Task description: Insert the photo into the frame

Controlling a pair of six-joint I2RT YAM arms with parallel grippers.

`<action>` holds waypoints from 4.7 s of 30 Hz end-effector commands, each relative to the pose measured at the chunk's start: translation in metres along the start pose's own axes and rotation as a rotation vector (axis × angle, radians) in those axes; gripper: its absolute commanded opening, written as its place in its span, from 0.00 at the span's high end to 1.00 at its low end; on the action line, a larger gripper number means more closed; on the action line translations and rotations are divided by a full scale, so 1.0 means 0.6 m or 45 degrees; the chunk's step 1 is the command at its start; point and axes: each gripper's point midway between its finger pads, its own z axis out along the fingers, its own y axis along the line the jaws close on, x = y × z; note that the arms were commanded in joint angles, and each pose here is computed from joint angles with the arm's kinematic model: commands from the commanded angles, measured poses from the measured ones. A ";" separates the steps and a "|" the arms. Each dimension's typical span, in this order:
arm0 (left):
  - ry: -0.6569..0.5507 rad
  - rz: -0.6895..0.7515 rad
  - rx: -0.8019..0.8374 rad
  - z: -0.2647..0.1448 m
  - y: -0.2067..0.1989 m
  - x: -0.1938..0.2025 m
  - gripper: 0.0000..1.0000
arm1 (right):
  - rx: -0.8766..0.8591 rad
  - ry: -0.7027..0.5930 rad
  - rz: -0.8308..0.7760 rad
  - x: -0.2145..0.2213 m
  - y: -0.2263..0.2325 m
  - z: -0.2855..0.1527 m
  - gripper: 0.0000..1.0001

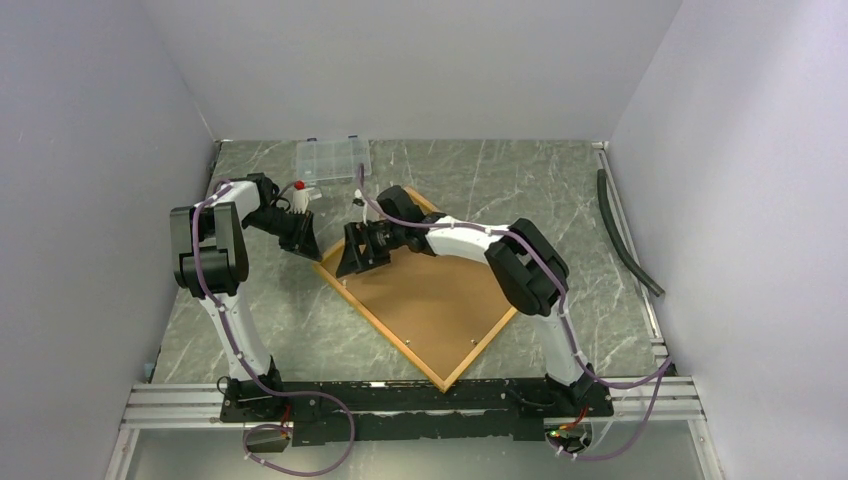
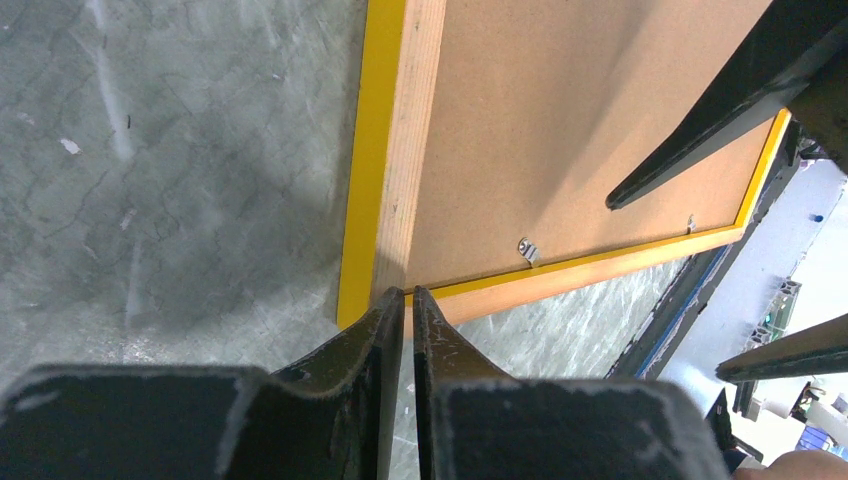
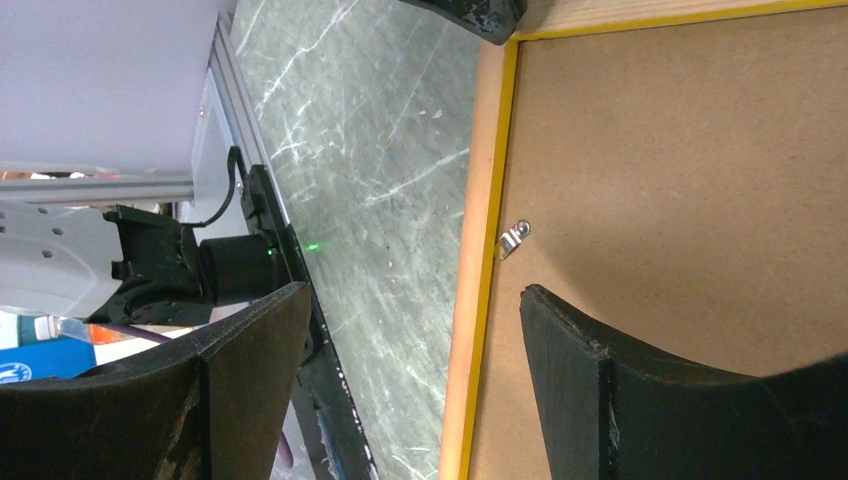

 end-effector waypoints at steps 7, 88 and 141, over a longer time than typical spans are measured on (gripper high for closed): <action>0.015 0.035 -0.047 0.004 0.014 0.007 0.84 | 0.018 0.031 0.018 0.013 -0.014 0.048 0.20; 0.330 0.165 0.107 0.044 -0.089 0.101 0.81 | 0.869 -0.601 0.794 0.066 -0.280 -0.469 0.00; -0.017 -0.329 0.220 0.055 -0.033 0.032 0.82 | -0.033 -0.021 -0.181 -0.107 -0.011 0.031 0.12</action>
